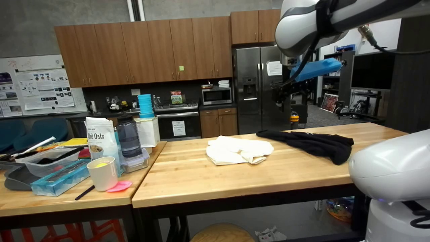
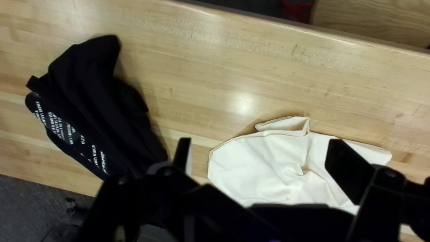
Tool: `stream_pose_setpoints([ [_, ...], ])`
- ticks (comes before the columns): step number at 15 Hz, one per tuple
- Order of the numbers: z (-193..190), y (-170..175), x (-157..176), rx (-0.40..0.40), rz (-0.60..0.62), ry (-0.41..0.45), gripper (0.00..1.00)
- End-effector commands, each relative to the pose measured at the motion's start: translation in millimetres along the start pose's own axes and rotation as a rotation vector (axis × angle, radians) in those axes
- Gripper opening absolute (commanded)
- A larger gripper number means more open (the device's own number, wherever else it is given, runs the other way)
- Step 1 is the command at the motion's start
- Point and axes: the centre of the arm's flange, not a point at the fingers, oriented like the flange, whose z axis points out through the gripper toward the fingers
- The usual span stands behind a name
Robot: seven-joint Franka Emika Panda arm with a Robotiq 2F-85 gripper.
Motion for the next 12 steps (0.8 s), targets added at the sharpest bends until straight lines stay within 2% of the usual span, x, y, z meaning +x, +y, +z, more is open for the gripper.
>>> stream_pose_setpoints([
  [1,-8,2,13,-0.015,0.001,0.027,1.00],
  [12,-33,10,44,-0.047,-0.019,0.085,1.00],
])
